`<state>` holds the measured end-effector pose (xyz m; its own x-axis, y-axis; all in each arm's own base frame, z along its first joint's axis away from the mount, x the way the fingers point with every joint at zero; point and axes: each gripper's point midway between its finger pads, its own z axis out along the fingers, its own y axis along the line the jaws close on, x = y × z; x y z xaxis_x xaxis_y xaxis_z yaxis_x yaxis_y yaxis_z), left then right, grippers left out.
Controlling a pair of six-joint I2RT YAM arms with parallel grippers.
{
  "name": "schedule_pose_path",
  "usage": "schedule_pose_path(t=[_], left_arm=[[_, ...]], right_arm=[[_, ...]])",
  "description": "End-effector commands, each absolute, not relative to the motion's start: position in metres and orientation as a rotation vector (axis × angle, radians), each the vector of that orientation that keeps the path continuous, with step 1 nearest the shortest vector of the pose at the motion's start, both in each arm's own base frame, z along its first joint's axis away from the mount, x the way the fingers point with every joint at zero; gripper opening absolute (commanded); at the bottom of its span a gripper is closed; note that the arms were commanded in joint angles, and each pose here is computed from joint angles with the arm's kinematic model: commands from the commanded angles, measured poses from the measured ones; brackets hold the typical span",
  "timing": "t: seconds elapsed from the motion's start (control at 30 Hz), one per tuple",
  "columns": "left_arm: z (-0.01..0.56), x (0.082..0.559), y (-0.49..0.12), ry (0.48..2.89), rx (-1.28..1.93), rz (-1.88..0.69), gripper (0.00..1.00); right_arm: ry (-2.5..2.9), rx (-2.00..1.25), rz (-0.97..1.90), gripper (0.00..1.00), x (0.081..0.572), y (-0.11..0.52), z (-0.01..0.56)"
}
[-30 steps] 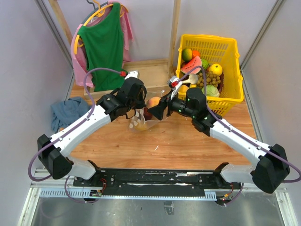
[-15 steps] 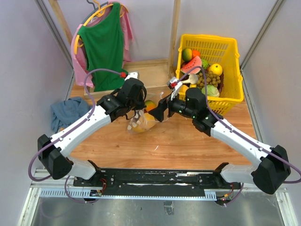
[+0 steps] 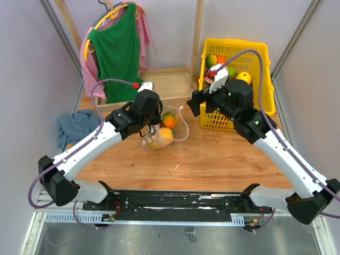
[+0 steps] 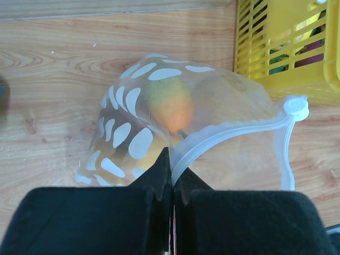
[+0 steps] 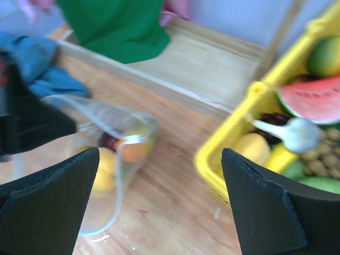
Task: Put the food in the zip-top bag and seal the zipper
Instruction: Pick up the fake vegetable from the bin.
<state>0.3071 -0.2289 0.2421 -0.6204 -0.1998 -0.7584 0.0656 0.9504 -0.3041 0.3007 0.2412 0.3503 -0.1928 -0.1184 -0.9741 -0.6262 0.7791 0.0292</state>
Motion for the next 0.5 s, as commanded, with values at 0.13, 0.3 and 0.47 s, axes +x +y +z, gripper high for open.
schedule_pose_path(t=[0.13,0.3,0.47], left_arm=[[0.262,0.311,-0.223,2.135,-0.115,-0.404,0.0],[0.26,0.311,-0.227,2.139,-0.107,-0.422,0.0],[0.259,0.31,-0.23,2.144,-0.094,-0.438,0.0]], right_arm=[[1.994,-0.277,0.291,0.99,0.361,0.147,0.321],[2.048,-0.101,0.391,0.96,0.405,0.12,0.299],[2.056,0.006,0.452,0.9,0.449,0.103,0.276]])
